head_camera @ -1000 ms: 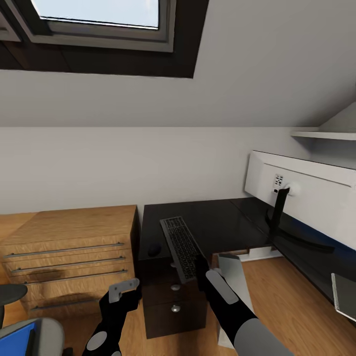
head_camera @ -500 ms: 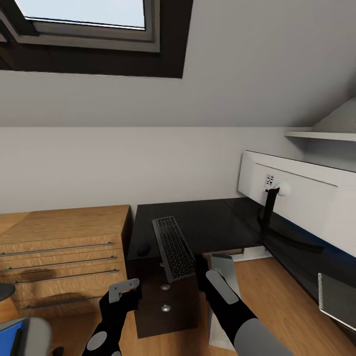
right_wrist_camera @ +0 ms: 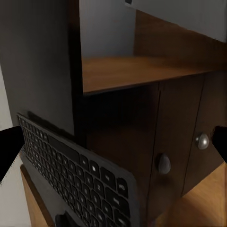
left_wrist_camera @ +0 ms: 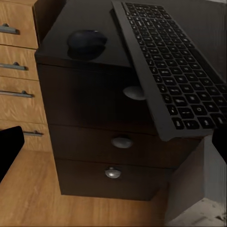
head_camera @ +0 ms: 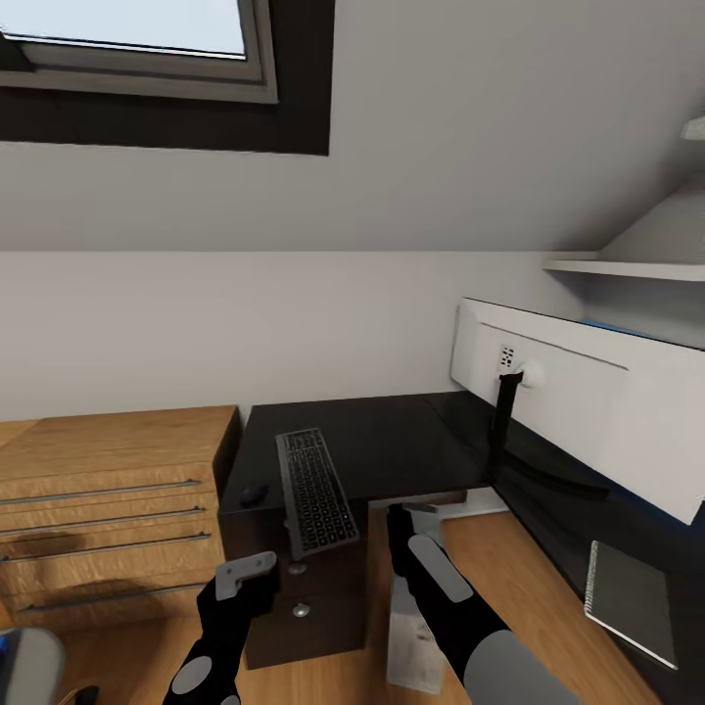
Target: In the bedroom, organize the workspace by keeping the computer under the desk, ensuring the monitor is on the desk, placing the keyboard on the desk next to the monitor, placing the mouse on the desk next to the keyboard, moving the folder from the swivel chair onto the desk next to the mouse, stacking the notebook on top of the folder with the pen on top of the notebook, and positioning the swivel chair next to the desk.
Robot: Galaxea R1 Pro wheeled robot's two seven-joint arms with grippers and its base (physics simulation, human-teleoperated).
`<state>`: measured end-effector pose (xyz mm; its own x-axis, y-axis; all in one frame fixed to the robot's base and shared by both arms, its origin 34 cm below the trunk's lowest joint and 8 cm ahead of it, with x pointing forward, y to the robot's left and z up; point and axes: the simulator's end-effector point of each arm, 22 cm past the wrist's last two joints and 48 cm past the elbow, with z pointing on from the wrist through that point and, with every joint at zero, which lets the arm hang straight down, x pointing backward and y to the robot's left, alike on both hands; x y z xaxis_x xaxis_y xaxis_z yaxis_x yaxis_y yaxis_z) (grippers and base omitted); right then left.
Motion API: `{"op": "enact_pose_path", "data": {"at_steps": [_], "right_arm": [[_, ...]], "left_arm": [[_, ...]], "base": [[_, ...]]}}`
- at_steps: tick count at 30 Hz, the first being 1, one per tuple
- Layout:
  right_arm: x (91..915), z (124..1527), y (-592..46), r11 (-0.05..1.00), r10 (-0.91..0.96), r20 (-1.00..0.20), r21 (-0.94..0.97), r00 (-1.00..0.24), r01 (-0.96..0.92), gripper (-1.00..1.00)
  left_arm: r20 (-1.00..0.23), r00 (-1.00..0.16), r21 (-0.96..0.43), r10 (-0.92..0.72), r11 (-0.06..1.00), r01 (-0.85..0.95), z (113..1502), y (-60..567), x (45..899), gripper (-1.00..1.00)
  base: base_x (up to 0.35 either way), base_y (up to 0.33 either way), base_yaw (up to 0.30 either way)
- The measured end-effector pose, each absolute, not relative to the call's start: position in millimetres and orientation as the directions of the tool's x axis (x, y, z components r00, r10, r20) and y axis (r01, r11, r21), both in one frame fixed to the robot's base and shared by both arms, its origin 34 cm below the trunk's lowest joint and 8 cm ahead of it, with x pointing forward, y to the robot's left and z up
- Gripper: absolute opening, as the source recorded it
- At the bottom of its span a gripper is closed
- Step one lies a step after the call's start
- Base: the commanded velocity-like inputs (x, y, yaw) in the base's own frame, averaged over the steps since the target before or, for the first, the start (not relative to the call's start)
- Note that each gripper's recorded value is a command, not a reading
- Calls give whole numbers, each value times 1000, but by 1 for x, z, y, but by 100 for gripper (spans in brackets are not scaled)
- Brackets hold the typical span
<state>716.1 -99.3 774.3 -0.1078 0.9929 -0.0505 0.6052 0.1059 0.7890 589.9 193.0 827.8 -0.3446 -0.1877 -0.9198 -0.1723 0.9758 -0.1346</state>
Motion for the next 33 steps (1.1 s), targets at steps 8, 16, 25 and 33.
{"op": "enact_pose_path", "data": {"at_steps": [8,16,25,33], "right_arm": [[722,786,-99,108,993,-57,816,-107,568,100],[736,820,-96,110,992,-65,879,-112,464,100],[743,840,-109,135,989,-100,902,-108,409,100],[713,779,-128,422,907,-361,771,-218,477,100]], "left_arm": [[-920,-345,-134,-188,976,-172,831,193,590,100],[-919,-345,-135,-188,976,-173,845,193,591,100],[-912,-367,-121,-183,975,-184,848,197,589,100],[-903,-391,-110,-175,977,-183,848,194,587,100]], "base": [[0,-36,0],[0,-3,0],[0,0,0],[0,0,0]]}}
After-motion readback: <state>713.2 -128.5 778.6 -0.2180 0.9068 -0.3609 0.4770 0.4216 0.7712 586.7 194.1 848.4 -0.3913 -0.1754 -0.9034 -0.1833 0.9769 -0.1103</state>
